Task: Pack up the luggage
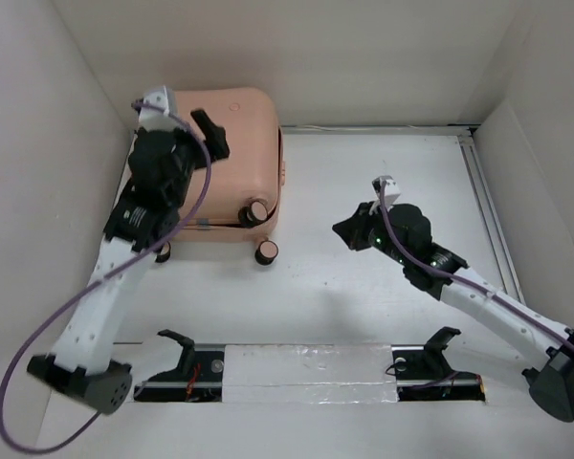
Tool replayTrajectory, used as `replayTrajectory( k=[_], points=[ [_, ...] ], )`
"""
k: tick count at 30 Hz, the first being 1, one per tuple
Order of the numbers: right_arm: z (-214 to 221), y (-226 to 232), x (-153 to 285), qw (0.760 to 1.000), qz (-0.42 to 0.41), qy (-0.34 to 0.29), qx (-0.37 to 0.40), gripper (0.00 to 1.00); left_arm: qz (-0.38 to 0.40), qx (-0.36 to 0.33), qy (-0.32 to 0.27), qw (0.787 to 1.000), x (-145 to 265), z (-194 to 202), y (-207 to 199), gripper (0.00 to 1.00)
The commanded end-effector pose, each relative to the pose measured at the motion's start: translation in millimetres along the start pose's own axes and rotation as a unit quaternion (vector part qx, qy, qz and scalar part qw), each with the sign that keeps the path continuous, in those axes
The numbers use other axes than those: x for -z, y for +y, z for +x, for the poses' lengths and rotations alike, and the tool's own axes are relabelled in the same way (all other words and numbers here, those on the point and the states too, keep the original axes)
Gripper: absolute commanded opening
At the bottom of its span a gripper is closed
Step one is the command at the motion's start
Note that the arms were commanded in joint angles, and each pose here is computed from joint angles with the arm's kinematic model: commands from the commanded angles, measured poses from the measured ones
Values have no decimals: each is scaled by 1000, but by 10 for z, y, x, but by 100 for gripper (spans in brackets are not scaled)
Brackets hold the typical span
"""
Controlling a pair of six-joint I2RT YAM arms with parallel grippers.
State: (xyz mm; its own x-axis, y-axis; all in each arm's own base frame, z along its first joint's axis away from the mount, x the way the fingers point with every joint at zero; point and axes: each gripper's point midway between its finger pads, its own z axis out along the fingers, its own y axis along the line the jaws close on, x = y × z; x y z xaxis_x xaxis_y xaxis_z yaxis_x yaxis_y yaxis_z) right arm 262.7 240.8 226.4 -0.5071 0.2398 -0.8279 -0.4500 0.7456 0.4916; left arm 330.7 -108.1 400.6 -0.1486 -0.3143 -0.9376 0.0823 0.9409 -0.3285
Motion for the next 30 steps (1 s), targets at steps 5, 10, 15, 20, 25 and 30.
replayTrajectory(
  k=[5, 10, 15, 20, 25, 30],
  points=[
    [-537, 165, -354, 998, 0, -57, 2, 0, -163, 120, -31, 979, -1190, -512, 964, 71],
    [-510, 29, -740, 998, 36, -38, 19, 0, -238, 159, -29, 958, -1504, -704, 2059, 69],
    [-661, -33, -1168, 997, 59, -42, 23, 0, -316, 191, 22, 929, -1619, -340, 3238, 63],
    [-579, -268, -1643, 996, 81, -18, 19, 0, -295, 186, 61, 935, -1837, -89, 3458, 62],
    [-583, -337, -1978, 996, 84, -13, 17, 0, -286, 216, 149, 922, -2154, 629, 3672, 60],
    [-468, -572, -2155, 994, 107, -1, 14, 0, -254, 177, 204, 929, -2379, 1083, 3308, 58]
  ],
)
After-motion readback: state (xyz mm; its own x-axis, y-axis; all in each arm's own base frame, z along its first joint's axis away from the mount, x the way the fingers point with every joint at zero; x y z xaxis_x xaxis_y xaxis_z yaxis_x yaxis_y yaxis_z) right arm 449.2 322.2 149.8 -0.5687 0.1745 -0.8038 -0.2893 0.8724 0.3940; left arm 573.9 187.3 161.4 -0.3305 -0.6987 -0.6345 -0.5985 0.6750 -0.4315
